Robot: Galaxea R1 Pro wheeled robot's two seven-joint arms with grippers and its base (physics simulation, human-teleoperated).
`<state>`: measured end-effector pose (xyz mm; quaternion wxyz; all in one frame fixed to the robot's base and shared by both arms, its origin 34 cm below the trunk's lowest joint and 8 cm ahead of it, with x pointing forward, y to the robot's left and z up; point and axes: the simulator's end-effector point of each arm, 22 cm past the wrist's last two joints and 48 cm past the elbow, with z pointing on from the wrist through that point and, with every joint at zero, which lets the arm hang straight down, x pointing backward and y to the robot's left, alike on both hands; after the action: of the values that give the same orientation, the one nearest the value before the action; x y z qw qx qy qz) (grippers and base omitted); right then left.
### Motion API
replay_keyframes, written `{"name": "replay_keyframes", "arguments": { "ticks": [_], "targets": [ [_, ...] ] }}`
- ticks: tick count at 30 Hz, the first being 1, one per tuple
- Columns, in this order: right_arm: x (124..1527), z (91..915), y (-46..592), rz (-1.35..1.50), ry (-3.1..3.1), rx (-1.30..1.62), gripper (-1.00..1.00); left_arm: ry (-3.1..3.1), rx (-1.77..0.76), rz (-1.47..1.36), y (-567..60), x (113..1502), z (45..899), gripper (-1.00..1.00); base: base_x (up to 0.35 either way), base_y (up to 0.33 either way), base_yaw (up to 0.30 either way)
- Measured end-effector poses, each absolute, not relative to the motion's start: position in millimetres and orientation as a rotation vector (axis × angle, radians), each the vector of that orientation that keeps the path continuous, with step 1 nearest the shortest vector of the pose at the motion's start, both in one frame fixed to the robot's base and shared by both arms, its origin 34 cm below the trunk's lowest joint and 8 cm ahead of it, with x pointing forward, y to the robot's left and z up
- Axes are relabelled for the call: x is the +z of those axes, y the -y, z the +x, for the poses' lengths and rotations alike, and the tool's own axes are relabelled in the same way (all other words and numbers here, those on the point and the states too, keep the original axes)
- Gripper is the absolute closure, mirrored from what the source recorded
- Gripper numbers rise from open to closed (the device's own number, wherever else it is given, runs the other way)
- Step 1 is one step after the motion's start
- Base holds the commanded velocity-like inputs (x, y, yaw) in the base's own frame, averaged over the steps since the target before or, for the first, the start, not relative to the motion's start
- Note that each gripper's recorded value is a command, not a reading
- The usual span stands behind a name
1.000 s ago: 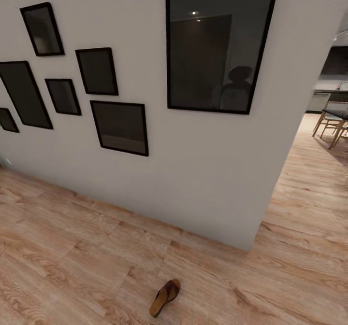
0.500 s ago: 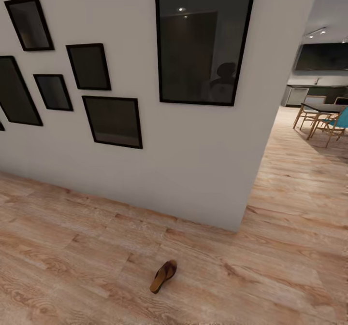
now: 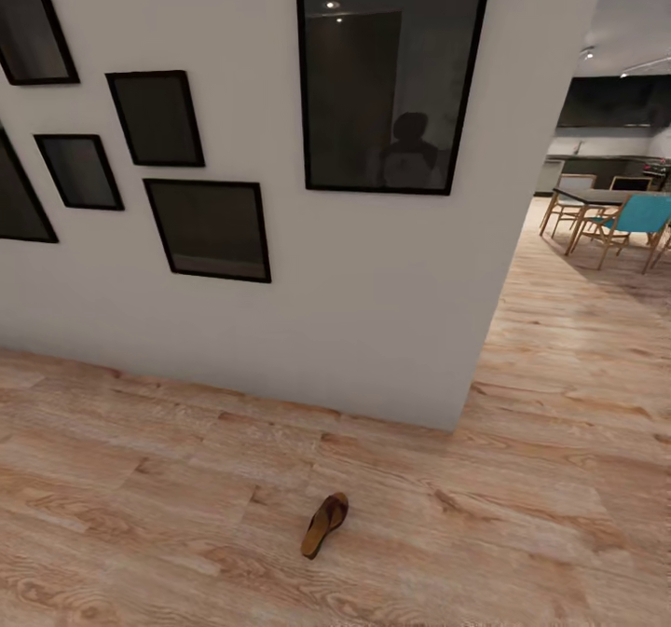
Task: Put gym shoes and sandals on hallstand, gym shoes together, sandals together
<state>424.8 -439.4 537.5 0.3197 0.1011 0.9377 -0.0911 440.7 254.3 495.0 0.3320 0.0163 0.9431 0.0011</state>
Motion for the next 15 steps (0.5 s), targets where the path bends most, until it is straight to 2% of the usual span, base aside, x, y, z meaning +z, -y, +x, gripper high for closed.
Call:
{"name": "replay_keyframes", "arguments": {
  "ticks": [15],
  "targets": [
    [531.3,418.5,439.4,0.265,-2.487,-0.244,-1.0,-2.479,0.013,0.04,-256.9,490.0,436.5,-1.0,0.0,0.015,-0.153]
  ]
}}
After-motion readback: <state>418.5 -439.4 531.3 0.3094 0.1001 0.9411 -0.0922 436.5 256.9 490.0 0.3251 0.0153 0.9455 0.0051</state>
